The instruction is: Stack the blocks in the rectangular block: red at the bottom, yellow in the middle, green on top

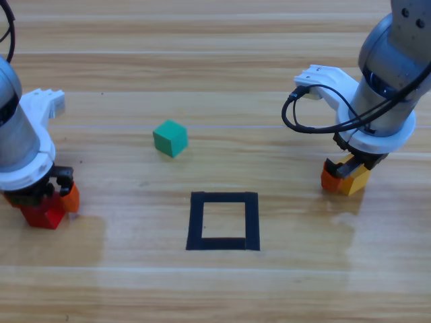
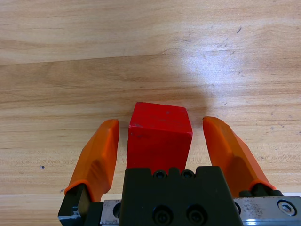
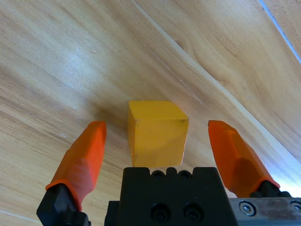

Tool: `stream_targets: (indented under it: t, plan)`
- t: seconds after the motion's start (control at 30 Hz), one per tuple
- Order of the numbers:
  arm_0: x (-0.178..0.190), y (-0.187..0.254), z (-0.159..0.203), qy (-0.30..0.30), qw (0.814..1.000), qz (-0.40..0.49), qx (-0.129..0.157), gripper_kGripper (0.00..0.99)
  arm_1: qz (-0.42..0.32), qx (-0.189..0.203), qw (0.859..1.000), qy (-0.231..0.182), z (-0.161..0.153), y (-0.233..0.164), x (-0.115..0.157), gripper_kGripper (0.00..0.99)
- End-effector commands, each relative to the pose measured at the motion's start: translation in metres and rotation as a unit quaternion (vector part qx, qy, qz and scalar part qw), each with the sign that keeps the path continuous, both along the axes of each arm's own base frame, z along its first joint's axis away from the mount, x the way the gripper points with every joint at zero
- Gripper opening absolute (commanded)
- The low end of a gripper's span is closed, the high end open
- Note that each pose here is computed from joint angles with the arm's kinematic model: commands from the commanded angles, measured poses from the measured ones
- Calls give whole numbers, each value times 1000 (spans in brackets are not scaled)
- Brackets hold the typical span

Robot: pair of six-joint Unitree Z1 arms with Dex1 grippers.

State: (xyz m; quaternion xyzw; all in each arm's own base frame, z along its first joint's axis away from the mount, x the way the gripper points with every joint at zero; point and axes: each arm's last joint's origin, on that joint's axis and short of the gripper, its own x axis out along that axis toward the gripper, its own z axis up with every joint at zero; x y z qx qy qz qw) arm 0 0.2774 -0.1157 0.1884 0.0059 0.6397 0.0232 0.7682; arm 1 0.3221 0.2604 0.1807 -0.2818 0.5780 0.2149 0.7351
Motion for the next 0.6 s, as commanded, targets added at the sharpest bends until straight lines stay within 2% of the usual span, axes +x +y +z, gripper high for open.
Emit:
stream_targets:
  t: [0.03, 0.1, 0.17, 0.37, 0.43, 0.5, 0.6]
  plan:
    - [3, 5, -22, 28, 1000, 6, 8, 764, -31, -4, 999, 40, -26, -14, 15, 956]
    - [3, 6, -23, 29, 1000, 8, 8, 761, -42, 13, 997, 57, -28, -19, 21, 954]
    - [4, 6, -24, 30, 999, 7, 8, 713, -56, 24, 995, 82, -33, -24, 30, 946]
    - [4, 7, -24, 30, 999, 8, 9, 676, -66, 16, 991, 113, -48, -25, 40, 888]
    - [4, 6, -23, 28, 1000, 8, 9, 581, -68, 15, 991, 114, -51, -26, 41, 841]
    - [4, 7, -22, 27, 1000, 9, 9, 572, -67, 9, 991, 116, -50, -26, 40, 804]
    - [4, 7, -22, 27, 1000, 10, 12, 549, -65, 4, 991, 115, -47, -29, 37, 635]
